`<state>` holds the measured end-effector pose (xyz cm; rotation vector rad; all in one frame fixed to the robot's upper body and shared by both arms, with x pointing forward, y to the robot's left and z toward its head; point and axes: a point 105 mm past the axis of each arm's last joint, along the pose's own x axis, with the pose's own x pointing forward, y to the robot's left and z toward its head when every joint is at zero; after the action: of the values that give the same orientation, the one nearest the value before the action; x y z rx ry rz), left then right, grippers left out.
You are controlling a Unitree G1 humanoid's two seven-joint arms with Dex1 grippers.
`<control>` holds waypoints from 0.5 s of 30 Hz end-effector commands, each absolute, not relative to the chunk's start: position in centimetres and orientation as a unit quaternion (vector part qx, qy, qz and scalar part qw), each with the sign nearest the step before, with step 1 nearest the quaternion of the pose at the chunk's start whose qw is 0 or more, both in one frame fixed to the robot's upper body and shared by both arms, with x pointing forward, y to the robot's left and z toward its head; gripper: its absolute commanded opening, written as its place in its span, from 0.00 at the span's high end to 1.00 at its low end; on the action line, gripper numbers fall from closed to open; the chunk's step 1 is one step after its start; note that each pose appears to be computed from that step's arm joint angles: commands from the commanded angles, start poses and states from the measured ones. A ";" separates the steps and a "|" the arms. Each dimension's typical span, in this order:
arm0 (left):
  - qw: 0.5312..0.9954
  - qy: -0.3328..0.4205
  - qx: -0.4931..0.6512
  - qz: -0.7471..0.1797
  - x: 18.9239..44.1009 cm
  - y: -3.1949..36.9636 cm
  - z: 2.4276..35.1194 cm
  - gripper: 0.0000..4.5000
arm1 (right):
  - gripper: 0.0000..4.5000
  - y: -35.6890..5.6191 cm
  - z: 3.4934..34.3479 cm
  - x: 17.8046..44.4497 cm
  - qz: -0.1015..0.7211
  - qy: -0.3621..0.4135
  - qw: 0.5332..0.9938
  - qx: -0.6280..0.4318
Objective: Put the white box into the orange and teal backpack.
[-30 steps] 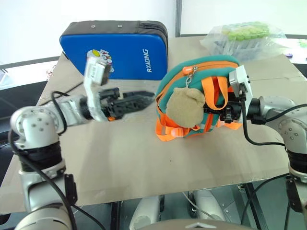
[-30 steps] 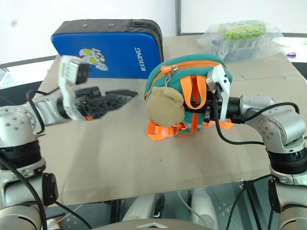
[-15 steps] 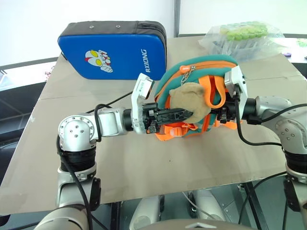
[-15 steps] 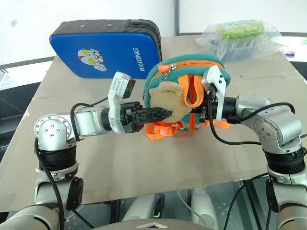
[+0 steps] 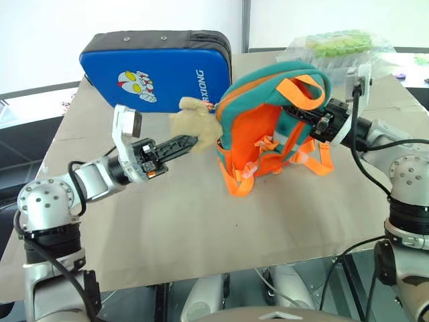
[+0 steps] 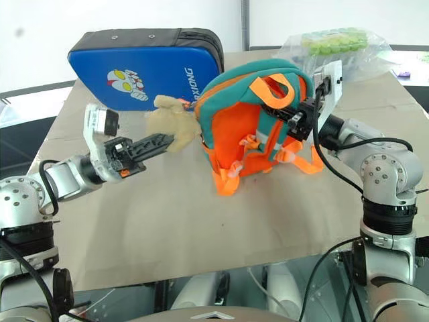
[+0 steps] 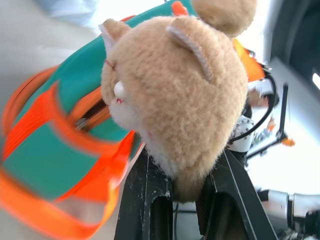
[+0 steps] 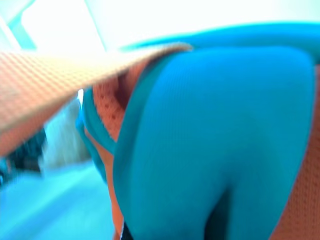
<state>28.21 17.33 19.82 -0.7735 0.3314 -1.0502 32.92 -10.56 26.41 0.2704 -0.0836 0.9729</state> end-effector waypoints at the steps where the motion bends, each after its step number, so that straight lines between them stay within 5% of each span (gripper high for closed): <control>1: 0.831 0.185 -0.356 -0.387 29.1 20.5 15.4 1.00 | 1.00 -14.8 29.8 34.1 0.376 -0.114 0.904 0.171; 4: 0.849 0.273 -0.335 -0.303 29.0 20.5 9.3 1.00 | 1.00 -16.5 30.7 35.0 0.327 -0.132 0.913 0.203; 7: 0.864 0.273 -0.330 -0.264 30.3 19.7 7.2 1.00 | 1.00 -17.7 31.4 35.2 0.297 -0.146 0.916 0.225; 15: 0.892 0.168 -0.270 -0.321 33.9 16.2 11.9 1.00 | 1.00 -16.1 31.2 33.8 0.308 -0.150 0.926 0.156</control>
<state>33.01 14.76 11.11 -0.6349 0.4131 -0.7163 35.30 -13.74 27.55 0.3798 -0.1182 0.6931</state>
